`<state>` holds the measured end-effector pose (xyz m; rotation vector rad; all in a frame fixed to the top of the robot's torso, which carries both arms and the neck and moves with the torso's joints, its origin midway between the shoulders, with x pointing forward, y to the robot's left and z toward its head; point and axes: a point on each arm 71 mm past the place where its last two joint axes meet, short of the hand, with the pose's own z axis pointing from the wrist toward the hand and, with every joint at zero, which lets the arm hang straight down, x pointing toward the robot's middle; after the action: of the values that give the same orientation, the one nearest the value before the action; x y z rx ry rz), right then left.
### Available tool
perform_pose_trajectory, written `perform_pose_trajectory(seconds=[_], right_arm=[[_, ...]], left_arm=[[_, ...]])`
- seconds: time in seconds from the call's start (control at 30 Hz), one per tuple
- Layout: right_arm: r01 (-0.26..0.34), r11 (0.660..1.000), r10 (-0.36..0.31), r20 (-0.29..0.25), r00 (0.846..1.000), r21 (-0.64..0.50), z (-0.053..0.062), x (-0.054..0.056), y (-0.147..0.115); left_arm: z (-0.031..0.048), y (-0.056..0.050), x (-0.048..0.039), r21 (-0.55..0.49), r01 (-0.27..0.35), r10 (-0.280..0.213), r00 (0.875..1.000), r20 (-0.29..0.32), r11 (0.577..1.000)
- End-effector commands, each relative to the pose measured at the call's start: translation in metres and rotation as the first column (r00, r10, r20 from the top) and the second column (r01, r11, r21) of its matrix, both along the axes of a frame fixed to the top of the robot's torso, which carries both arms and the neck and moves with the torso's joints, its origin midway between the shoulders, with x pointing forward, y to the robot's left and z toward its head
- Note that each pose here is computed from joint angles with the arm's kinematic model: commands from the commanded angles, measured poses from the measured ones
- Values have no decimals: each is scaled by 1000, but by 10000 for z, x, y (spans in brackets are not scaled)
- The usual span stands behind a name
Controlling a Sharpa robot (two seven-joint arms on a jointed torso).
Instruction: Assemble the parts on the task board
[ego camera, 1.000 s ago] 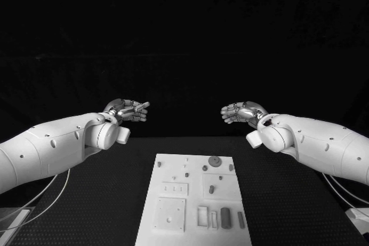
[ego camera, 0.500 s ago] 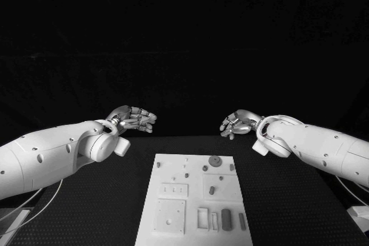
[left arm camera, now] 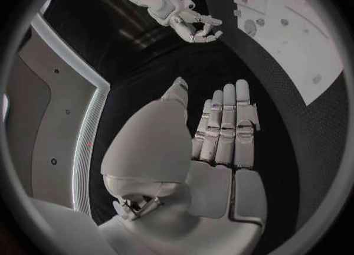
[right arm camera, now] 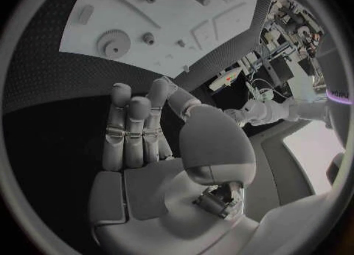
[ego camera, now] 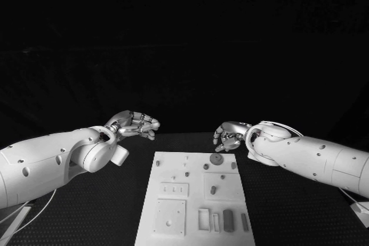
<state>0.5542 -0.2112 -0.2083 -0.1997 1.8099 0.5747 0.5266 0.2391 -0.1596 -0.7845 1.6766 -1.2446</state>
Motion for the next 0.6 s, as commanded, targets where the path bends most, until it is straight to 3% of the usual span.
perform_pose_trajectory(seconds=[0.03, 0.33, 0.5, 0.6], right_arm=[[8, 994, 0, 69, 998, -112, -19, -19, 36], [-1, 994, 13, 101, 995, -111, -131, -123, 148], [-17, 997, 26, 128, 991, -73, -124, -163, 185], [-36, 997, 44, 114, 992, -67, -145, -202, 232]], left_arm=[[14, -66, -3, -2, 33, -33, 999, 20, 999], [-4, -42, 0, 2, 20, -20, 1000, 13, 1000], [-13, -37, 5, 2, 17, -17, 1000, 9, 1000], [-21, -45, 3, 2, 22, -22, 1000, 4, 1000]])
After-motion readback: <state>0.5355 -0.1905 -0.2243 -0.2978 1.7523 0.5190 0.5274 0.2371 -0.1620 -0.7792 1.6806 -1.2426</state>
